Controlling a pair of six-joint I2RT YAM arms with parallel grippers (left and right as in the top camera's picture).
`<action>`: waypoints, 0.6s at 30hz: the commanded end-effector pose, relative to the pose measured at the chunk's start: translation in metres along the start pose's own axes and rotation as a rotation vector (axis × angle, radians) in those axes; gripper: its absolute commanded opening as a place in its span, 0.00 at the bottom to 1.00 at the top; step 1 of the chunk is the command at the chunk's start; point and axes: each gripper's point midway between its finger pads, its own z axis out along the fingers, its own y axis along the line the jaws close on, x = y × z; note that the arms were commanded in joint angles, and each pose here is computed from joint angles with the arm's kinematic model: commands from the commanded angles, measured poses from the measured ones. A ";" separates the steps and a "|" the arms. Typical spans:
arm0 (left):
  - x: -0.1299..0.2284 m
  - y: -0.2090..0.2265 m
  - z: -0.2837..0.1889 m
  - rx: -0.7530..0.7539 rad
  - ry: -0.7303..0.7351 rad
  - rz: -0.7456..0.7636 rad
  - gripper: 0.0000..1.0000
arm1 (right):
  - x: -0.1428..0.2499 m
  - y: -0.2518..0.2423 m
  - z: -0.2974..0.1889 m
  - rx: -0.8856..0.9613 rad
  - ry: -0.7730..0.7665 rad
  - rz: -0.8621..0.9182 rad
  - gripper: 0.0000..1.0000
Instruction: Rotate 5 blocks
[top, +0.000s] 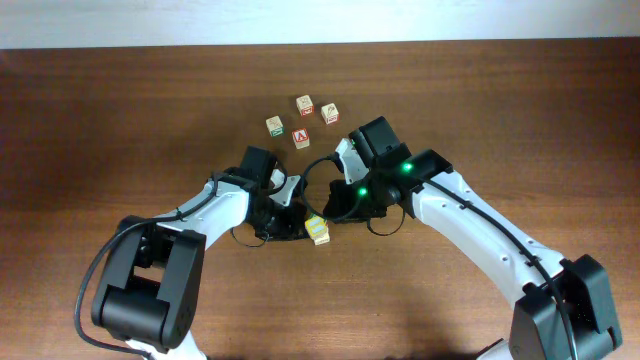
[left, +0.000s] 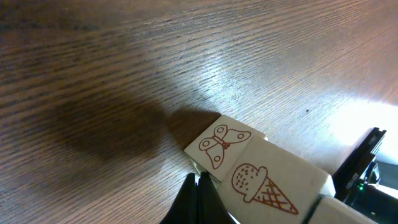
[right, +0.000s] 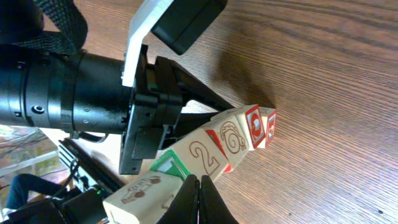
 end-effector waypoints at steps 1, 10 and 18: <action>-0.006 -0.010 -0.005 0.026 -0.019 0.027 0.00 | -0.010 -0.001 -0.004 0.019 -0.028 -0.019 0.04; -0.007 -0.009 -0.005 0.018 -0.021 0.026 0.00 | -0.025 0.007 -0.018 0.020 -0.069 -0.040 0.04; -0.018 0.006 -0.018 0.004 -0.063 -0.015 0.00 | -0.042 -0.011 -0.042 0.042 -0.109 -0.013 0.04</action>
